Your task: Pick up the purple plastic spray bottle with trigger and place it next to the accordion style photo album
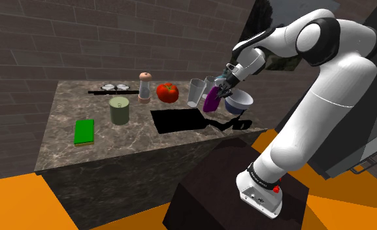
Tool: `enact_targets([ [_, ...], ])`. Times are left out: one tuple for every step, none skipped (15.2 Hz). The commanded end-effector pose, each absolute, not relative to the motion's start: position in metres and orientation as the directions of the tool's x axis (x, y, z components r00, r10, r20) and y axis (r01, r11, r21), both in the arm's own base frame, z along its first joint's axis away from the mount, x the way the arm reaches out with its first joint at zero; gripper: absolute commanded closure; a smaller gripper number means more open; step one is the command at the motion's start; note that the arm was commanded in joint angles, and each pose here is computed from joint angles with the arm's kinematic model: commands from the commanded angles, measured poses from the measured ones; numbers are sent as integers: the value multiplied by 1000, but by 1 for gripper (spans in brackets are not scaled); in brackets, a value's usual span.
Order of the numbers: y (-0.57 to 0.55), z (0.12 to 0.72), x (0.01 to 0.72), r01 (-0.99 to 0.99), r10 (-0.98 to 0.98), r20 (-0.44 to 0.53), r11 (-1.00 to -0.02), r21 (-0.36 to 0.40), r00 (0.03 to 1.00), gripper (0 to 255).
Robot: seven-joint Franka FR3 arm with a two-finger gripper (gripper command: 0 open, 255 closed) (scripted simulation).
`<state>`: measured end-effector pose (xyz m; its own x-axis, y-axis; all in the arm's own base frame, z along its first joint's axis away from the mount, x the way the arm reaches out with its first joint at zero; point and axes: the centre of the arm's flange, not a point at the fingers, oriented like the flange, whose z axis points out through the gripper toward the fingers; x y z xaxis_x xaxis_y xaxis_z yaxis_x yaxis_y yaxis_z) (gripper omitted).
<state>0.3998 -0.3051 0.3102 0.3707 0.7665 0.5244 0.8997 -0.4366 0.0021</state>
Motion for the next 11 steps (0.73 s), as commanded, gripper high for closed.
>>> enact_targets([
  [-305, 308, 400, 900, 767, 525, -437, 3, 371, 255],
  [-305, 308, 400, 900, 767, 525, -437, 3, 371, 255],
  [-305, 308, 400, 900, 767, 525, -437, 3, 371, 255],
  [-305, 308, 400, 900, 767, 525, -437, 3, 371, 255],
  [-305, 308, 400, 900, 767, 525, -437, 3, 371, 255],
  [-305, 308, 400, 900, 767, 525, -437, 3, 371, 255],
  [-305, 308, 400, 900, 767, 525, -437, 3, 371, 0],
  [-305, 308, 400, 900, 767, 525, -437, 3, 371, 0],
  [-305, 308, 400, 900, 767, 525, -437, 3, 371, 0],
  [-305, 308, 400, 900, 767, 525, -437, 3, 371, 0],
  [-305, 308, 400, 900, 767, 525, -437, 3, 371, 0],
])
